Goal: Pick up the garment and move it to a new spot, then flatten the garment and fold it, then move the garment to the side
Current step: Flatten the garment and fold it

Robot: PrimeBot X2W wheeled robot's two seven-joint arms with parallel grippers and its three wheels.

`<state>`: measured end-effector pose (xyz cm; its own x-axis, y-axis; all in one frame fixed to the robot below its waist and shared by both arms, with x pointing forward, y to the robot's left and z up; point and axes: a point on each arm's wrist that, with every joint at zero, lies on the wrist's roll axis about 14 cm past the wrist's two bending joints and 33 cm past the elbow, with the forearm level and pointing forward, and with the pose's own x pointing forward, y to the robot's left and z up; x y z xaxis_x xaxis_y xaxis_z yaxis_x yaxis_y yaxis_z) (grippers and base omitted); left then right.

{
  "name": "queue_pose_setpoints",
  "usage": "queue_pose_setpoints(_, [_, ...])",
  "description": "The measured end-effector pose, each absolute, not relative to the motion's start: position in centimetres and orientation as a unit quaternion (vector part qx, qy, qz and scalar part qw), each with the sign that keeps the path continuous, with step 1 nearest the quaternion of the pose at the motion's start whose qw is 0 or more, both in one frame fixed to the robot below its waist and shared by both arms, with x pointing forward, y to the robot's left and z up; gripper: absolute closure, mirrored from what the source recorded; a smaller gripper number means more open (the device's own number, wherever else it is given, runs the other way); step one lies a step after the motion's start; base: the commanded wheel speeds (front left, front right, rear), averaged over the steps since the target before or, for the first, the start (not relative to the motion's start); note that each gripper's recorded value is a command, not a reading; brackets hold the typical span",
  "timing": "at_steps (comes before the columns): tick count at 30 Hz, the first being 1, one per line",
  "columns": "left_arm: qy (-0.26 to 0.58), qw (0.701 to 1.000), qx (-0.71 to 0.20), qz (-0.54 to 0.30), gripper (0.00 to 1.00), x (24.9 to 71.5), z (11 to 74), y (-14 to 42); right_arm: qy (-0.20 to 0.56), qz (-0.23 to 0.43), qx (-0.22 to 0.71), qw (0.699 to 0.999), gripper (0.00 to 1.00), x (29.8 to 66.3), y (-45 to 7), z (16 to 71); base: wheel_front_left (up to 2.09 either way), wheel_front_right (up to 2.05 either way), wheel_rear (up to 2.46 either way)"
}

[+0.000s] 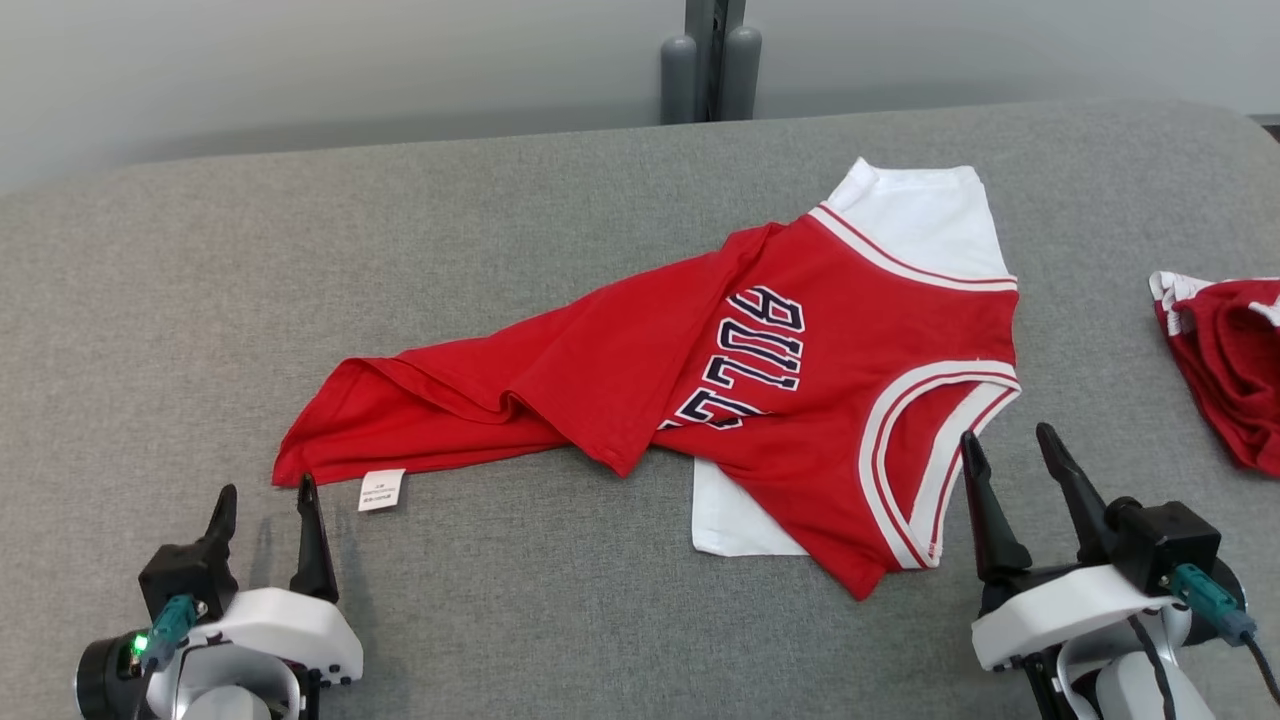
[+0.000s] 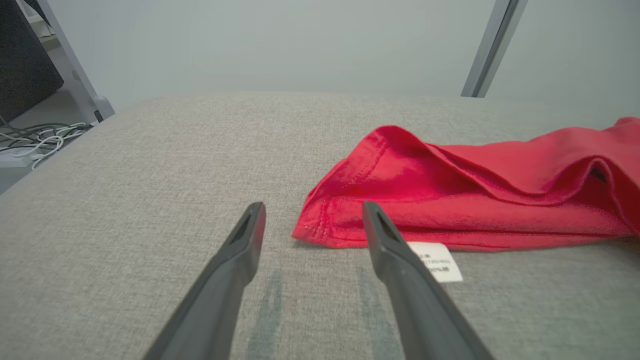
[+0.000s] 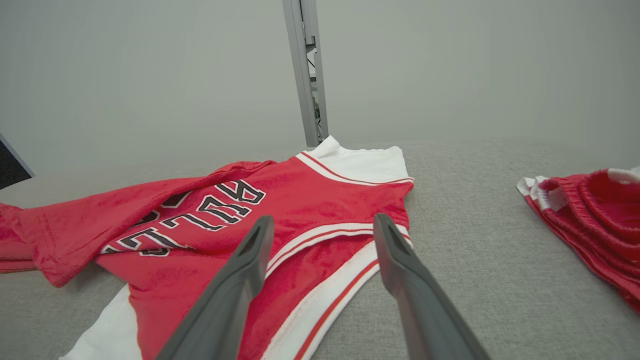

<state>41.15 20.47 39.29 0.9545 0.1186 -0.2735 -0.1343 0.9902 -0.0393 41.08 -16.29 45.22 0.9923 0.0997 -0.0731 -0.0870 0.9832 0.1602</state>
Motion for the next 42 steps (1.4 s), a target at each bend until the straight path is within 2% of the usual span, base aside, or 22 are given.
queue_pose_setpoints(12, [0.106,0.992,-0.049,0.047,0.0,35.9,41.5,19.4,0.05,0.1,0.087,0.99,0.0,37.8,-12.6,45.3,0.0,0.0,0.0])
queue_pose_setpoints(20, [0.102,0.992,-0.058,0.052,0.0,34.2,41.8,19.4,0.095,0.221,0.082,0.967,0.0,35.4,-4.7,43.3,0.0,0.0,0.0])
queue_pose_setpoints(28, [0.117,0.988,-0.061,0.076,0.0,33.6,40.9,20.5,0.125,0.284,0.049,0.949,0.0,36.9,-1.2,41.5,0.0,0.0,0.0])
queue_pose_setpoints(40, [0.132,0.984,-0.063,0.103,0.0,33.6,40.0,21.9,0.184,0.319,0.013,0.93,0.0,37.8,0.3,37.5,0.0,0.0,0.0])
queue_pose_setpoints(41, [0.133,0.983,-0.064,0.105,0.0,33.6,39.9,21.9,0.188,0.319,0.01,0.929,0.08,37.9,0.3,37.2,0.0,0.0,0.0])
queue_pose_setpoints(42, [0.134,0.983,-0.066,0.106,0.0,33.6,39.8,22.0,0.19,0.32,0.008,0.928,0.51,38.0,0.3,37.0,0.0,0.0,0.0])
